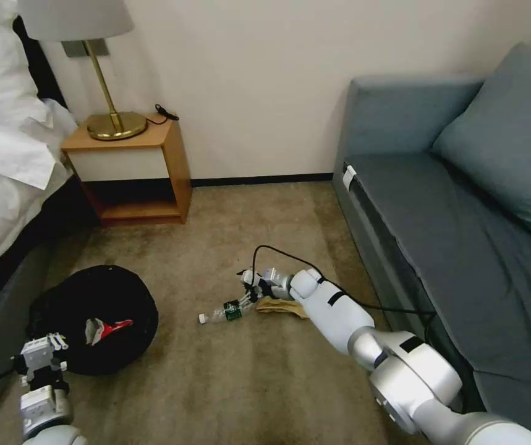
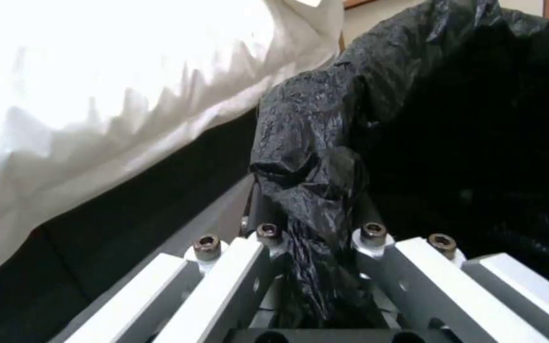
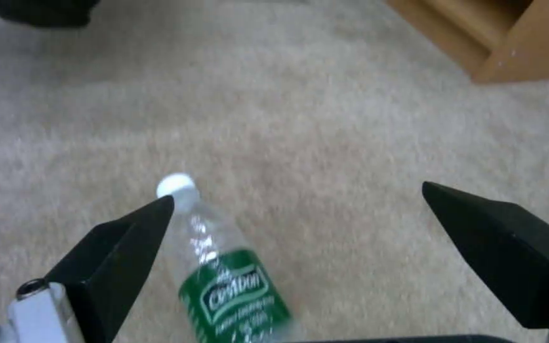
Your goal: Pick up the trash bin, then pick up the garbage on the floor and place it into the trash bin.
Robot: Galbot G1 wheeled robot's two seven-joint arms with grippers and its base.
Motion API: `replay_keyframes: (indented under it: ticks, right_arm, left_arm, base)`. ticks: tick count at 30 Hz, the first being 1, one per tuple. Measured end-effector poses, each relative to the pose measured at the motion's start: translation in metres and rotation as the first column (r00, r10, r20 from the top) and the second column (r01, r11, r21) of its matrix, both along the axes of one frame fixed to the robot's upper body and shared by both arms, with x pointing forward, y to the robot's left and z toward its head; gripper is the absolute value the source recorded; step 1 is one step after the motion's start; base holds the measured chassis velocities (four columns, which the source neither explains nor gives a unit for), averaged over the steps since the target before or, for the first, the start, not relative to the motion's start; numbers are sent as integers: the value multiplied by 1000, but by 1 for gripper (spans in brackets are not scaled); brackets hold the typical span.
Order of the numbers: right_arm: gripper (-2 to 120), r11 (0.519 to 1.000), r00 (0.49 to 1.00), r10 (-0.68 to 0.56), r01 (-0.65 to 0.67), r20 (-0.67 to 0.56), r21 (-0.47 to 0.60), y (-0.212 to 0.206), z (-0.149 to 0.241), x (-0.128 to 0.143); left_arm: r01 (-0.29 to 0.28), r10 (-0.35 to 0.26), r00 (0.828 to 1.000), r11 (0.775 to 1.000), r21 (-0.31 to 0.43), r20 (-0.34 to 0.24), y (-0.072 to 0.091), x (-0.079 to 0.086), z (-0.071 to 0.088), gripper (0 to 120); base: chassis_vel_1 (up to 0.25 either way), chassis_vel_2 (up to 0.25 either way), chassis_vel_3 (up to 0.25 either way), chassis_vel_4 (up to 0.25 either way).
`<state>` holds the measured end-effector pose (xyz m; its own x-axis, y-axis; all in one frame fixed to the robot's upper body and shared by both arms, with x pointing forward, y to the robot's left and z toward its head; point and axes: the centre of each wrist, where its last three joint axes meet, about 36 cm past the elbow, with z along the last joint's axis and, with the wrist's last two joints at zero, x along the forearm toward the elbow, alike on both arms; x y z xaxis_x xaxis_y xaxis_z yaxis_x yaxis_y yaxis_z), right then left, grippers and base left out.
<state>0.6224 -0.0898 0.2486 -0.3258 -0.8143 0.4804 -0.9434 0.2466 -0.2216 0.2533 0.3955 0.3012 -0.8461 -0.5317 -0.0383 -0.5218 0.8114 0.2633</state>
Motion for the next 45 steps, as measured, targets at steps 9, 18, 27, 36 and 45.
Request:
replay_keyframes:
  ticks: [9,18,27,36,45]
  right_arm:
    - [100,999,1000,29,-29,-1,30,11,0,-8]
    - [100,998,998,54,-53,-23,37,17,-8,-19]
    - [100,996,996,81,-80,-38,34,19,-11,-22]
    - [100,996,995,88,-86,-51,31,17,-13,-23]
    - [100,996,995,82,-80,-54,35,15,-15,-23]
  left_arm:
    - [11,-11,1000,1000,-6,4,-4,6,1,7]
    - [11,-11,1000,1000,-6,-3,-4,8,-1,7]
    - [10,-10,1000,1000,-8,-6,-4,12,-3,7]
    - [5,-5,1000,1000,-9,-10,-3,18,-7,7]
    - [-1,1,1000,1000,-9,-14,-1,21,-10,7]
  base:
    - [0,0,0,0]
    - [0,0,0,0]
    - [0,0,0,0]
    - [0,0,0,0]
    - [0,0,0,0]
